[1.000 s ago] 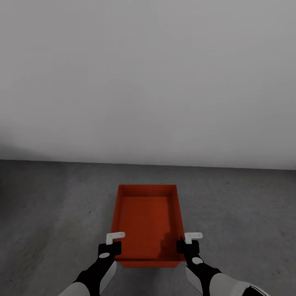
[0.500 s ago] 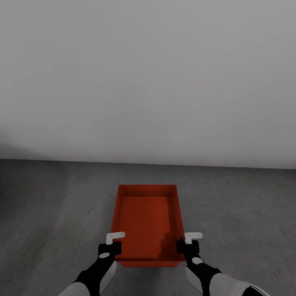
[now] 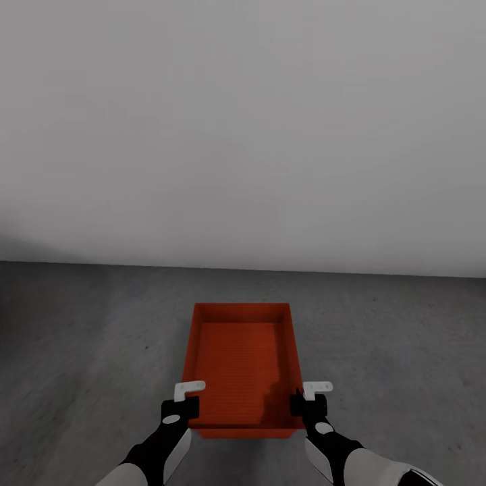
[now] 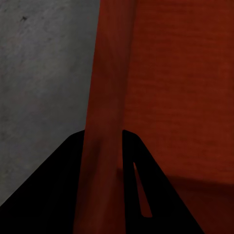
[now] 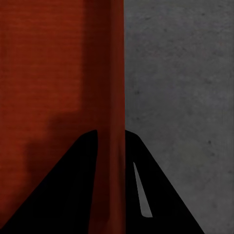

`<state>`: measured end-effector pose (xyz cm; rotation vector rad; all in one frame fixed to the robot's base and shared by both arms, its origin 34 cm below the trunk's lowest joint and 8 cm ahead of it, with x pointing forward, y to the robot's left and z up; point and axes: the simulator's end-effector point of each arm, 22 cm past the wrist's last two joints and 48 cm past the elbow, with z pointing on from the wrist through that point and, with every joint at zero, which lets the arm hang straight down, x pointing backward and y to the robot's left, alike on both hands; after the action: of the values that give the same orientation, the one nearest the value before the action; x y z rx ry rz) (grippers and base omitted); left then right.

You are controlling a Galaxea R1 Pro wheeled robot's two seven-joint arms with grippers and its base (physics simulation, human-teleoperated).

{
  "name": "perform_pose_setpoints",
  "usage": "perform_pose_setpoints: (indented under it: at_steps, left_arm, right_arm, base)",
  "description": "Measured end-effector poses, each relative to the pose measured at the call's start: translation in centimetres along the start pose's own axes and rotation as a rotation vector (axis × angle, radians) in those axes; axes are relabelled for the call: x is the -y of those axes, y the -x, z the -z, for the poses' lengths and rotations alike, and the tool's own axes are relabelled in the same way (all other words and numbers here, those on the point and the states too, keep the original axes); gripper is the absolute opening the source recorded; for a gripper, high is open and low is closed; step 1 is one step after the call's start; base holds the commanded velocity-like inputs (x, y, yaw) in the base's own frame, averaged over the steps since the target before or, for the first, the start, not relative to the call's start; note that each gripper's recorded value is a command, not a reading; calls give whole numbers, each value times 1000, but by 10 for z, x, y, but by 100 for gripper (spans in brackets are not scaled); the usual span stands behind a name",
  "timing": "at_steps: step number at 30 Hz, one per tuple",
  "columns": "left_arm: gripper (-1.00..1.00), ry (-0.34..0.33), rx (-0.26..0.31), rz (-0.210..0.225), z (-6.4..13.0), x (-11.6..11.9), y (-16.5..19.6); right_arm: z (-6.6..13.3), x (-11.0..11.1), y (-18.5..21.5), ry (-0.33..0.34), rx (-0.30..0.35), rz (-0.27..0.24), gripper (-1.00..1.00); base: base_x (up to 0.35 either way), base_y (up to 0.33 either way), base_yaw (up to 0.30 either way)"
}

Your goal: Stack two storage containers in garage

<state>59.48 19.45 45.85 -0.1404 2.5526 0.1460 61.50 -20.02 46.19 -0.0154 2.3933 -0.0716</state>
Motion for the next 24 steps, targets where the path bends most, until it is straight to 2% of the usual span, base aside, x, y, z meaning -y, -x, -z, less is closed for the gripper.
perform_pose_setpoints:
  at_steps: [10, 16, 24]
  left_arm:
    - [-100, 0, 0, 0, 0, 0, 0]
    - [-100, 0, -1, 1, 0, 1, -1]
    - [-100, 0, 0, 1, 0, 0, 0]
  right_arm:
    - [0, 0, 0, 0, 0, 0, -100]
    - [0, 1, 0, 0, 0, 2, -100]
    - [0, 0, 0, 0, 0, 0, -100]
  base:
    - [0, 0, 0]
    - [0, -128, 0]
    - [0, -25, 0]
